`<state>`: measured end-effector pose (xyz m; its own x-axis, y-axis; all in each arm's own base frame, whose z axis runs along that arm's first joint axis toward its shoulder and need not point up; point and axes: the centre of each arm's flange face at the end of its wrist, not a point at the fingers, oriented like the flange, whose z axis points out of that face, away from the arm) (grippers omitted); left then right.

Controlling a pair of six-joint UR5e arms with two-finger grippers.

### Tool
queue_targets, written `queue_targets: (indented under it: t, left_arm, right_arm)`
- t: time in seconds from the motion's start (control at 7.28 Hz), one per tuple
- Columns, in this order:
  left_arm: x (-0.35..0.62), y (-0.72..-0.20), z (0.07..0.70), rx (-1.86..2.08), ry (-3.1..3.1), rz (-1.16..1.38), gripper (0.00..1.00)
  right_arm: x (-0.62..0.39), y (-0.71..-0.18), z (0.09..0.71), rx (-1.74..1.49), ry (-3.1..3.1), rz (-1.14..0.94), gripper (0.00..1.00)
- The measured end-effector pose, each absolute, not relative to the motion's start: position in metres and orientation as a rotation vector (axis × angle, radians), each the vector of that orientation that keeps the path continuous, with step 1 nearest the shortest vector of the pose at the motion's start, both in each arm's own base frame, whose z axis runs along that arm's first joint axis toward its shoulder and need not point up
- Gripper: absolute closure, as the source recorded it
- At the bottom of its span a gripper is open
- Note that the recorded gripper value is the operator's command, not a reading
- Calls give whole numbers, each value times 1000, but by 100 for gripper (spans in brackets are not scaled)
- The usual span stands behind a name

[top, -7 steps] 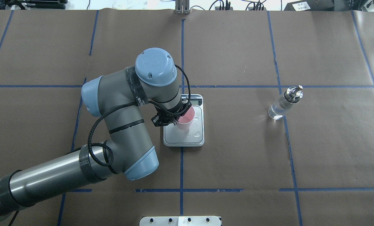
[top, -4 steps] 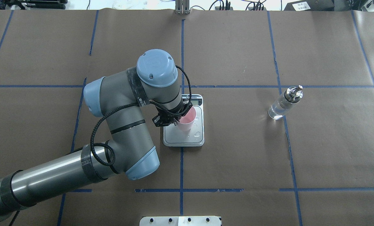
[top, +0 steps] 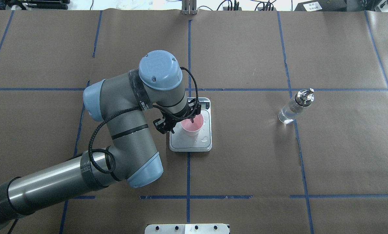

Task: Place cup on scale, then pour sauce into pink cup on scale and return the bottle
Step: 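Carry the pink cup with the left gripper onto the scale and release, then withdraw the left gripper from the cup while the right gripper reaches toward the glass bottle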

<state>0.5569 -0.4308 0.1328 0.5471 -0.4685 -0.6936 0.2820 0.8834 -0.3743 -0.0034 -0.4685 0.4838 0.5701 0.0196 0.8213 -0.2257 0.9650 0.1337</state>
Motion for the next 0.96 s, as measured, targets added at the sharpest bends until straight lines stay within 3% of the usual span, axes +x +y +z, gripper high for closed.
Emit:
queue_targets:
  t: [0.41, 0.96]
  left_arm:
    - [487, -403, 132, -169, 916, -356, 0]
    - [386, -393, 153, -55, 946, -284, 0]
  right_arm:
    - [-19, -450, 436, 238, -973, 123, 0]
    - [-108, -372, 310, 168, -942, 144, 0]
